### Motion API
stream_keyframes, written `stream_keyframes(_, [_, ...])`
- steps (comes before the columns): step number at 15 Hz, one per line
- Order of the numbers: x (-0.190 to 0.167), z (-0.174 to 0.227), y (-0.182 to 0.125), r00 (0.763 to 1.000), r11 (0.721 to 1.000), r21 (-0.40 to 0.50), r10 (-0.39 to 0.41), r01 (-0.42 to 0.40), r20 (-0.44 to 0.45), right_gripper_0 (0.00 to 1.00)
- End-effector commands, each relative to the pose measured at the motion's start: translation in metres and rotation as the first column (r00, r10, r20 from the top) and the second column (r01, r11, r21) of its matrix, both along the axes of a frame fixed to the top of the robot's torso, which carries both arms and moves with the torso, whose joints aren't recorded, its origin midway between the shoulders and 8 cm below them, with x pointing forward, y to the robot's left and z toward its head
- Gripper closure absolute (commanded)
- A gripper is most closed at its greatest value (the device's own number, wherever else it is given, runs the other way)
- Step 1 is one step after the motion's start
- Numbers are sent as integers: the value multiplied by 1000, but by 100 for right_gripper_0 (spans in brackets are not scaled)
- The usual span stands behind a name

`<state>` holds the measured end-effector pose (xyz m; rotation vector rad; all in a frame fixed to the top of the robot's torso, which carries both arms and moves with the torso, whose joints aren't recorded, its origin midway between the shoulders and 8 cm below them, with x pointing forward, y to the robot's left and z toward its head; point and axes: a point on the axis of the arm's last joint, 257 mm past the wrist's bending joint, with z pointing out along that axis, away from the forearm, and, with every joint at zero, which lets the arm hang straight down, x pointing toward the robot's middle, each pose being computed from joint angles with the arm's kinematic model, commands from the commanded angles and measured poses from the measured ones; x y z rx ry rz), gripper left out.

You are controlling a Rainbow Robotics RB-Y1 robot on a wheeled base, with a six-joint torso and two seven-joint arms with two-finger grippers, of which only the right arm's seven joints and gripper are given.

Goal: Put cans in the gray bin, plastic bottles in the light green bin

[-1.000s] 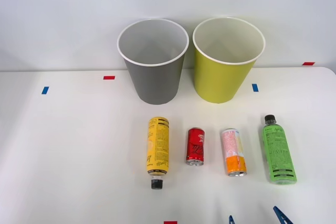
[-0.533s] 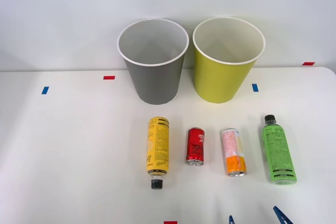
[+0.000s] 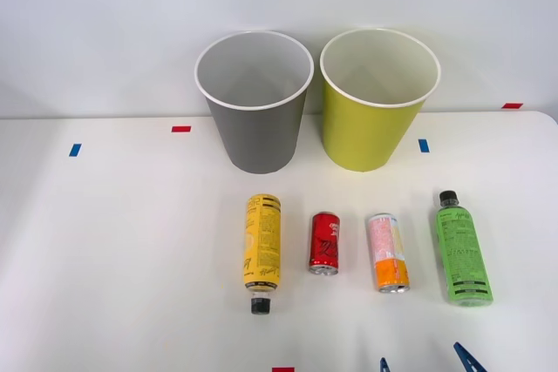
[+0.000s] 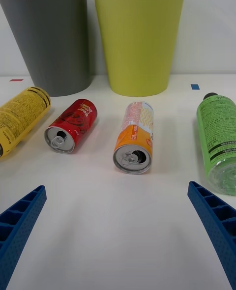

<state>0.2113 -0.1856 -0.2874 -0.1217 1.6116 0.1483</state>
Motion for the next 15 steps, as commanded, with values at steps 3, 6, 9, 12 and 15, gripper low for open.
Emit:
stream_keyframes(3, [0,0,0,1000,1000,0,0,0,0,0])
stream_keyframes(6, [0,0,0,1000,1000,0,0,0,0,0])
stream_keyframes(9, [0,0,0,1000,1000,0,0,0,0,0])
stream_keyframes(12, [0,0,0,1000,1000,0,0,0,0,0])
stream_keyframes(15, [0,0,0,1000,1000,0,0,0,0,0])
